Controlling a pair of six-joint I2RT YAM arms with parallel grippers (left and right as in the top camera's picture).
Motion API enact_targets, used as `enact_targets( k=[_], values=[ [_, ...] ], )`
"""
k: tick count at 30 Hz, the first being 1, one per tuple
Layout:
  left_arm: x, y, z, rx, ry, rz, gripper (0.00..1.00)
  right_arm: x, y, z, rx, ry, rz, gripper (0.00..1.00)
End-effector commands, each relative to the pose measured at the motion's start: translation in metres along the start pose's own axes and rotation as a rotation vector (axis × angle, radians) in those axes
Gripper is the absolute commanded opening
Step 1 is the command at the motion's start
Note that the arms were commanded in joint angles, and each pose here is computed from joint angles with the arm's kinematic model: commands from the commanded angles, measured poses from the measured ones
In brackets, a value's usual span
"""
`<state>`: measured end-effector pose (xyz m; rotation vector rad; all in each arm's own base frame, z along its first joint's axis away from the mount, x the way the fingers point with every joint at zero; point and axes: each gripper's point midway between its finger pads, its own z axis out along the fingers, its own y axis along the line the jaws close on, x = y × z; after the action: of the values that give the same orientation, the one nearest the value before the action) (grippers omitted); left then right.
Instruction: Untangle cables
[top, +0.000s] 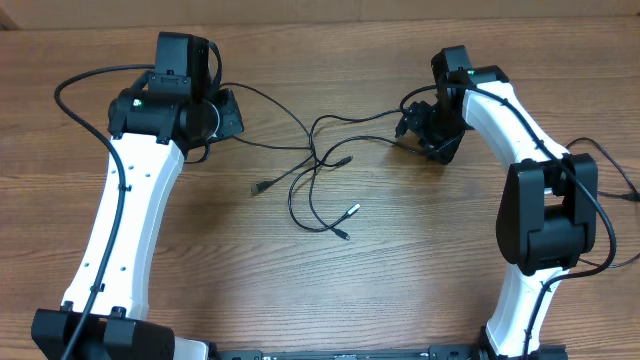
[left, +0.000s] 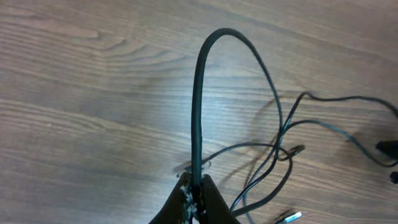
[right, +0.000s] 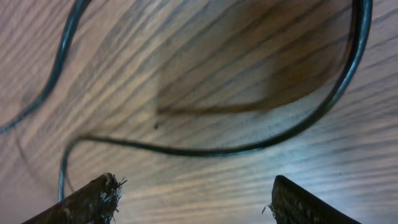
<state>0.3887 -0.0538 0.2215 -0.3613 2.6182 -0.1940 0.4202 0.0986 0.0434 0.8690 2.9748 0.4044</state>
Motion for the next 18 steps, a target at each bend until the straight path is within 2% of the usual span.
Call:
enact_targets(
  k=[1, 6, 13, 16, 18],
  values=[
    [0.001, 0.009, -0.003, -0.038, 0.001, 0.018, 0.04, -0.001, 0.001, 0.003, -0.009, -0.019, 0.118, 0.77],
    [0.004, 0.01, -0.003, -0.043, 0.013, 0.018, 0.04, 0.003, -0.005, 0.014, -0.003, -0.01, 0.289, 0.77],
    [0.006, 0.011, -0.003, -0.047, 0.022, 0.018, 0.04, 0.009, 0.0, 0.03, -0.018, -0.024, 0.353, 0.75],
    [0.007, 0.012, -0.003, -0.053, 0.025, 0.019, 0.04, 0.002, 0.0, 0.03, -0.017, -0.066, 0.341, 0.59],
    [0.007, 0.016, -0.003, -0.075, 0.023, 0.029, 0.04, -0.005, -0.005, 0.029, 0.004, -0.104, 0.335, 0.46]
  ],
)
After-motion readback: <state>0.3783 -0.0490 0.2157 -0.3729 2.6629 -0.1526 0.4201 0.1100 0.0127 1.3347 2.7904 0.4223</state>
